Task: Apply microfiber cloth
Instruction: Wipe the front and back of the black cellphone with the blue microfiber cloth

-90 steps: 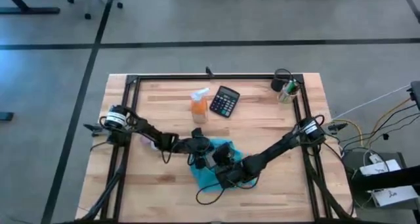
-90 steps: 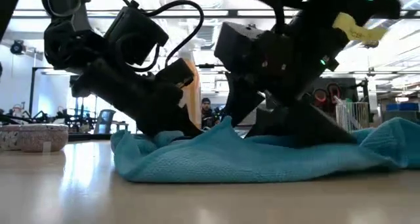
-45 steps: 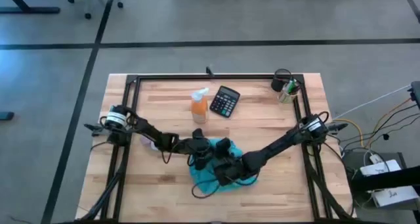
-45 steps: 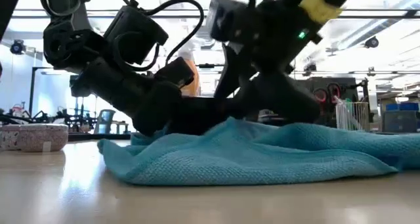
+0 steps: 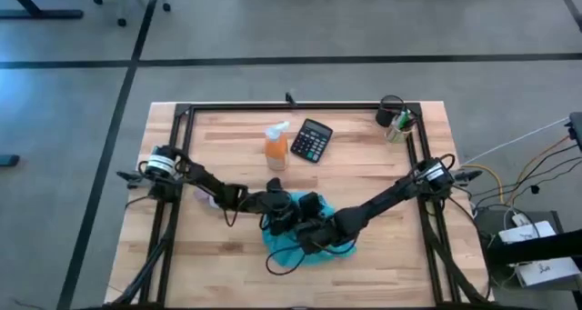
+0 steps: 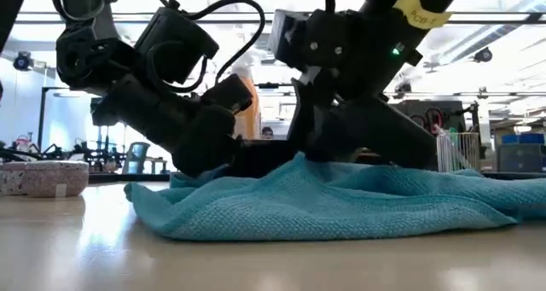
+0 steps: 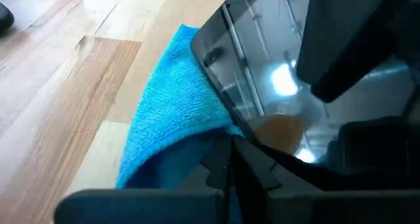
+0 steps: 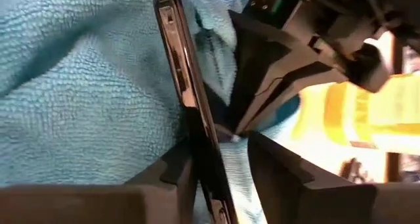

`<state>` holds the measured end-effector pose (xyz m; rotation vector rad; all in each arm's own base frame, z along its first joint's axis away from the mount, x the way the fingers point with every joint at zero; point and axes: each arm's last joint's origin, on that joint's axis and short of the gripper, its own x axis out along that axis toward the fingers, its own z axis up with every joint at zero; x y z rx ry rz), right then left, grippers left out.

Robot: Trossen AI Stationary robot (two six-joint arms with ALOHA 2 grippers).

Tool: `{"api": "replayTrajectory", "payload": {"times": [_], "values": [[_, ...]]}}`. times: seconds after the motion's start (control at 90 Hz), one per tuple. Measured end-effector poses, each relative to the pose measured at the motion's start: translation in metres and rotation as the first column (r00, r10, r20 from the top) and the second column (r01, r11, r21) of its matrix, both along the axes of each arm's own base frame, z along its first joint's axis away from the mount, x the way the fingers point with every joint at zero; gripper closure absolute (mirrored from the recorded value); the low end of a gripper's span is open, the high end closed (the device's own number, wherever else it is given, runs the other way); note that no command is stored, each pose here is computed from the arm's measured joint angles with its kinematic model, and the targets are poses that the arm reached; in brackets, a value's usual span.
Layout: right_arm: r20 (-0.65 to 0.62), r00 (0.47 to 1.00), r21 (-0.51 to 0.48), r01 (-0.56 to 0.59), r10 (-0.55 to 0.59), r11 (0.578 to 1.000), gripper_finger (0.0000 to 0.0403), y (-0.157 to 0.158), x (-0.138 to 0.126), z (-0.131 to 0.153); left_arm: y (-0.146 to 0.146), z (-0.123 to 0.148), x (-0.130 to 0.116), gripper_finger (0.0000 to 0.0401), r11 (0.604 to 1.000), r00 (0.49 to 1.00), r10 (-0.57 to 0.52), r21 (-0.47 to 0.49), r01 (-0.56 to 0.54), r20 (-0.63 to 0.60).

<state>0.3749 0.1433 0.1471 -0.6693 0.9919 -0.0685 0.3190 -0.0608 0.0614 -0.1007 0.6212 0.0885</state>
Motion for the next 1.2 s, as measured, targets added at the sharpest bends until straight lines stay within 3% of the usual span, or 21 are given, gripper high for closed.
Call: {"api": "replayTrajectory", "payload": {"times": [0.233,0.356,0.489,0.611,0.711,0.844,1.2], "values": [[-0.040,0.999,0.013,-0.030,0.031,0.999,0.0384,0.009,-0.001,0.011,0.000,0.000,0.000,0.0401,0.999,1.000,-0.019,0.031,0.019,-0.002],[-0.096,0.995,-0.004,-0.016,0.015,1.000,0.0392,0.019,-0.006,0.025,0.000,0.000,-0.001,0.0401,0.999,1.000,-0.025,0.046,0.025,-0.007],[-0.161,0.981,-0.045,0.099,-0.105,0.994,0.0390,0.024,-0.018,0.045,0.000,-0.001,-0.002,0.0401,0.998,1.000,-0.013,0.061,0.015,-0.021],[-0.215,0.938,-0.072,0.261,-0.271,0.963,0.0392,0.023,-0.036,0.052,0.001,-0.002,-0.002,0.0401,0.998,1.000,-0.012,0.062,0.013,-0.023],[-0.257,0.861,-0.092,0.430,-0.439,0.898,0.0392,0.020,-0.055,0.054,0.001,-0.002,-0.002,0.0401,0.998,1.000,-0.010,0.064,0.011,-0.024],[-0.271,0.721,-0.166,0.617,-0.637,0.769,0.0392,0.018,-0.079,0.049,0.002,-0.002,-0.003,0.0401,0.996,1.000,0.010,0.093,-0.008,-0.025],[-0.173,0.417,-0.313,0.836,-0.892,0.451,0.0393,0.013,-0.142,0.006,0.002,-0.002,-0.003,0.0401,0.991,1.000,0.003,0.137,0.001,-0.023]]}}
